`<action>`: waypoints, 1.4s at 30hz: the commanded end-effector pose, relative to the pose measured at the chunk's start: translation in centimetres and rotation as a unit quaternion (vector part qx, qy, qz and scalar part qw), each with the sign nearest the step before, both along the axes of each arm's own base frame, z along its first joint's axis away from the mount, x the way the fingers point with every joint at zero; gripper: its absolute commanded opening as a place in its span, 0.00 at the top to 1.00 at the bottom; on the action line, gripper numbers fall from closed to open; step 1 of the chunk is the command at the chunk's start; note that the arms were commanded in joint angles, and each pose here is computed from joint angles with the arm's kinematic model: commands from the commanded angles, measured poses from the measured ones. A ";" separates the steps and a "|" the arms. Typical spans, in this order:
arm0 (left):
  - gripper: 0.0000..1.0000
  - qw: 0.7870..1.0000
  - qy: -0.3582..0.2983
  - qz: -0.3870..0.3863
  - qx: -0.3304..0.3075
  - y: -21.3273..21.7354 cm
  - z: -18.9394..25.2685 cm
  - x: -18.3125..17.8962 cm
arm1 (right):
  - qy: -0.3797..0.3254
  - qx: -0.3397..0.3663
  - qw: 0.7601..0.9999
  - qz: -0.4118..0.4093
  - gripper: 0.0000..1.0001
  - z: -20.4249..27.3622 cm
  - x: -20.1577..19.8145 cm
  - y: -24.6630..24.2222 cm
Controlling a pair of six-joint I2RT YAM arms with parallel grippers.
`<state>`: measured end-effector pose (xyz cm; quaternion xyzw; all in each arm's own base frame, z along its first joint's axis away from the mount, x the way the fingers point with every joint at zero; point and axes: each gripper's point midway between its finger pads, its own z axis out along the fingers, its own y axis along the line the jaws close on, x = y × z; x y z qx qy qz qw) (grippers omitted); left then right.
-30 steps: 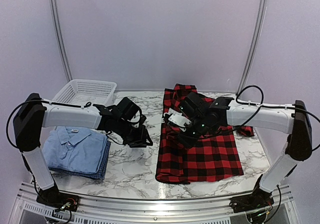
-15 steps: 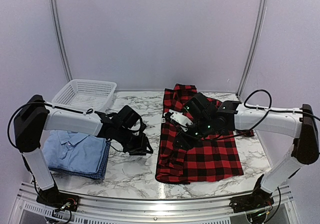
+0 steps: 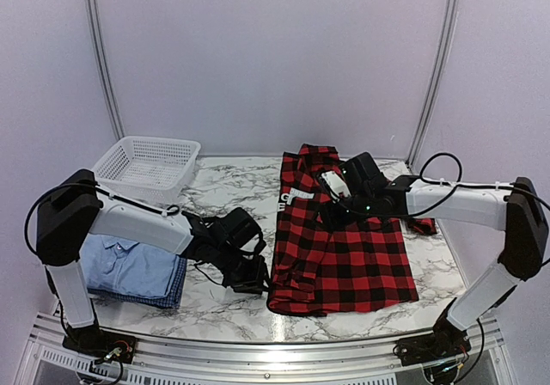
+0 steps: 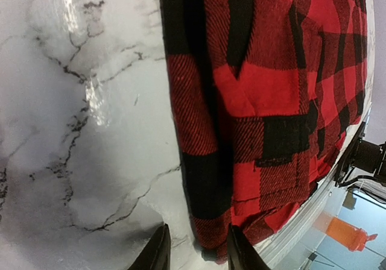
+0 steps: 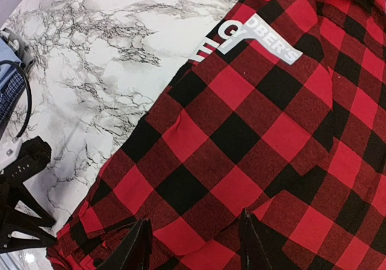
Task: Fold and stack the long sleeve shirts
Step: Move the 1/3-folded shirt to the center of the board.
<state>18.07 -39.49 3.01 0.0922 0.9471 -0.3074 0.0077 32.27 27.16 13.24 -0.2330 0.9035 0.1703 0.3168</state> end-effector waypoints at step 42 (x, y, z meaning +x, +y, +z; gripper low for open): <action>0.76 0.987 0.033 0.083 0.131 13.3 0.8 -6.1 | -0.052 0.167 0.981 -0.081 1.00 -0.6 22.2 5.6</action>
